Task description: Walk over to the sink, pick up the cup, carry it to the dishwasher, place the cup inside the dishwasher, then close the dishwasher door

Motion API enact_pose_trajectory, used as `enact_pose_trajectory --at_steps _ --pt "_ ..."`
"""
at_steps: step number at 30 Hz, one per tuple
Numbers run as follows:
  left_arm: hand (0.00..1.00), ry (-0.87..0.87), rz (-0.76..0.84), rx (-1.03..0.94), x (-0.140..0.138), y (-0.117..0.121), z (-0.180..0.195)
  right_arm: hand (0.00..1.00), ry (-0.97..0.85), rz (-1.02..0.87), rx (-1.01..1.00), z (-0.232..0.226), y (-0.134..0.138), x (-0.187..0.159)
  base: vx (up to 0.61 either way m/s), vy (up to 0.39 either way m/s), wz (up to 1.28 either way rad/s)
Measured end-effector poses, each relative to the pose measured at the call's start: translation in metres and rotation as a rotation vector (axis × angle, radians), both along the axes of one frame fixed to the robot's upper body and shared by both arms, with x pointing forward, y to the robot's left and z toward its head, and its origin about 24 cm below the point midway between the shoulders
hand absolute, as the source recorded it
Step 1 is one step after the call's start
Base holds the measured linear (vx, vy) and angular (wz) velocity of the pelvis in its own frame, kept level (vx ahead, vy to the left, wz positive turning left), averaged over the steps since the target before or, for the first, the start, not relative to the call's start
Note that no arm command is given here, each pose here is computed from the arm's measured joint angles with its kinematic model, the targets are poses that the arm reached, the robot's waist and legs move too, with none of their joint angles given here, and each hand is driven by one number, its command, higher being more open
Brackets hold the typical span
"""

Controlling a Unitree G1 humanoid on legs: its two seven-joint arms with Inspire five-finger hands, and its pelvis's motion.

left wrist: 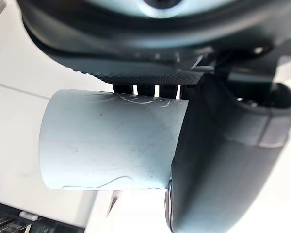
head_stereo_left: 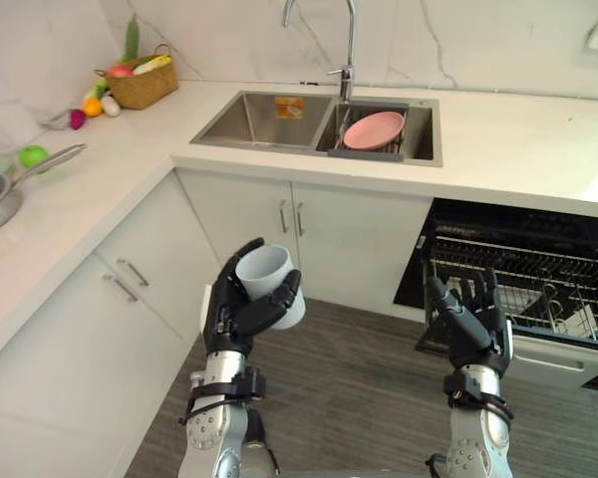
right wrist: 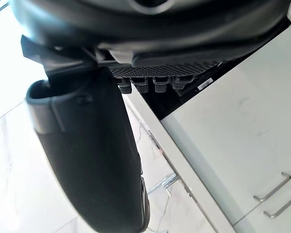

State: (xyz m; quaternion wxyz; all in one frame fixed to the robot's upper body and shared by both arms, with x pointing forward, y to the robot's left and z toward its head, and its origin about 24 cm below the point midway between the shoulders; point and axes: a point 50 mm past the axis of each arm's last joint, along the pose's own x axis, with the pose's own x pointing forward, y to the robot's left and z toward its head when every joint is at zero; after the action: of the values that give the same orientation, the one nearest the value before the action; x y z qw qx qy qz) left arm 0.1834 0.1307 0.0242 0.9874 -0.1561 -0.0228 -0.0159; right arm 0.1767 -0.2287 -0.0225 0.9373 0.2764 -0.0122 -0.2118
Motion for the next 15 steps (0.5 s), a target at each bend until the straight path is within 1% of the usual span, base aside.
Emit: enact_pose_trajectory --at_steps 2,5,7,8,12,15 --pt "0.00 0.018 -0.064 0.037 0.000 0.003 -0.007 1.00 0.049 -0.010 0.020 -0.011 0.002 -0.008 0.49 0.312 -0.17" --pt "0.00 -0.034 -0.151 0.050 0.010 -0.004 0.001 1.00 0.073 -0.047 0.015 -0.015 -0.006 -0.014 0.35 0.281 0.08" --pt "0.00 -0.083 -0.241 0.084 0.022 -0.012 0.010 1.00 0.092 -0.070 0.018 -0.016 -0.008 -0.016 0.33 0.293 0.06" --pt "0.00 -0.097 -0.276 0.098 0.023 -0.016 0.013 1.00 0.096 -0.065 0.017 -0.017 -0.007 -0.015 0.28 0.218 -0.19" --pt "0.00 -0.101 -0.284 0.116 0.028 -0.016 0.016 1.00 0.089 0.019 -0.010 -0.016 0.007 -0.008 0.25 0.114 -0.21" --pt "0.00 -0.109 -0.316 0.127 0.028 -0.016 0.017 1.00 0.027 0.030 -0.030 -0.002 0.007 -0.001 0.34 0.036 -0.19"
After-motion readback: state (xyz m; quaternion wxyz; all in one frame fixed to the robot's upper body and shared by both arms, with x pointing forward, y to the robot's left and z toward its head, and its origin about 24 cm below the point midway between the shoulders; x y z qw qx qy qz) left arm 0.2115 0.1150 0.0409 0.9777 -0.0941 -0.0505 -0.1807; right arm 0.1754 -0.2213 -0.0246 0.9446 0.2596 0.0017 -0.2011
